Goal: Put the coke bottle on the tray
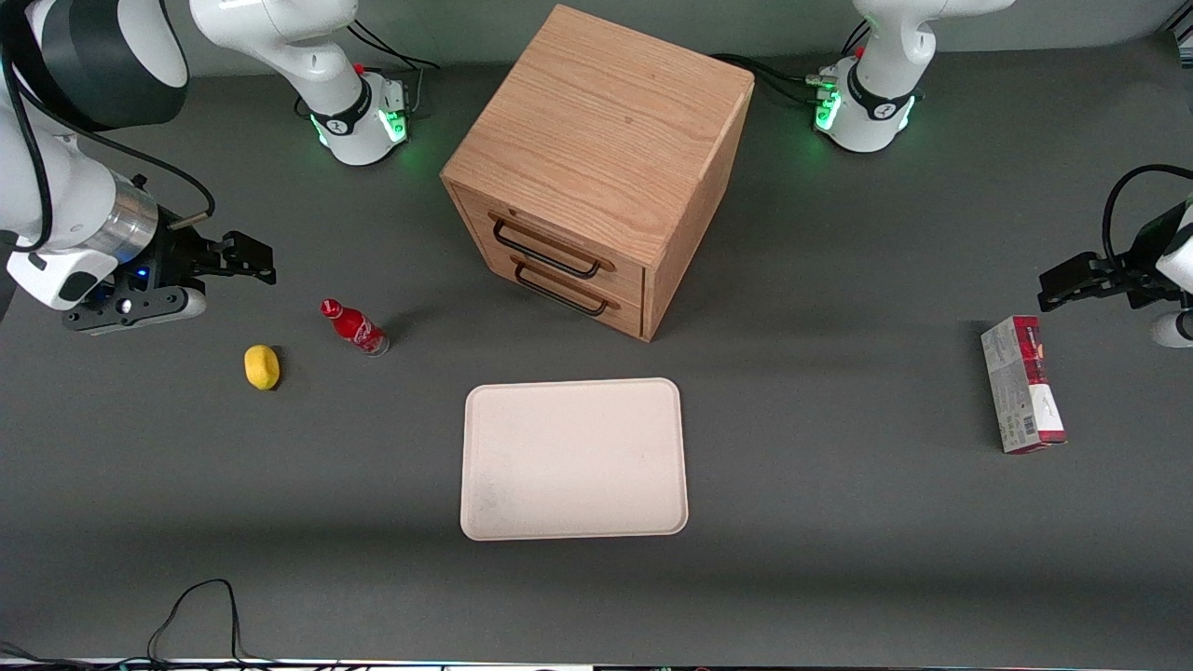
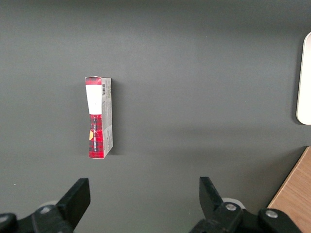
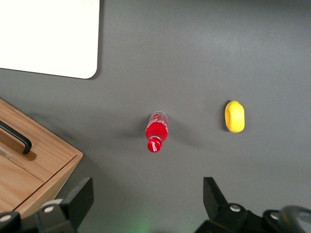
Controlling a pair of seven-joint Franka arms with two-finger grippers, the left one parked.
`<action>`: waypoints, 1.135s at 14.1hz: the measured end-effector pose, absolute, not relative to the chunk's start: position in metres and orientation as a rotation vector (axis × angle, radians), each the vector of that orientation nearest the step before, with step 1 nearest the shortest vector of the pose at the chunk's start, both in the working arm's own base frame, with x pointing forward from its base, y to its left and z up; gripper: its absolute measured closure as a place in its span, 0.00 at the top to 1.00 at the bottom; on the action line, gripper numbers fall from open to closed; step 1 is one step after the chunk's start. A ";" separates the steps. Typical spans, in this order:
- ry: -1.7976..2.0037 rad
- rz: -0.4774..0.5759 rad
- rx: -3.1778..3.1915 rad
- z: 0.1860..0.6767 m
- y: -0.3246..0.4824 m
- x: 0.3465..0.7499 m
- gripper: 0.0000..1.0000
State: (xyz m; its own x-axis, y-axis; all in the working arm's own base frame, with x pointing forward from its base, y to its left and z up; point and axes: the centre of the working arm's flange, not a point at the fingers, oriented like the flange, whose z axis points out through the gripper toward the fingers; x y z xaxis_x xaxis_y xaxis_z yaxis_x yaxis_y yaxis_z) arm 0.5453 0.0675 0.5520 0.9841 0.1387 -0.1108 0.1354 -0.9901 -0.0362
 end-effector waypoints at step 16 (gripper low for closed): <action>-0.204 0.206 -3.101 0.547 0.064 0.549 1.00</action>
State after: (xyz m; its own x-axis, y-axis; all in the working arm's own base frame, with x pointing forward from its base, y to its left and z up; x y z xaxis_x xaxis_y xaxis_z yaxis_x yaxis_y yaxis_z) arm 0.5490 0.0644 0.5473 0.9827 0.1320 -0.1297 0.1284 -0.9911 -0.0355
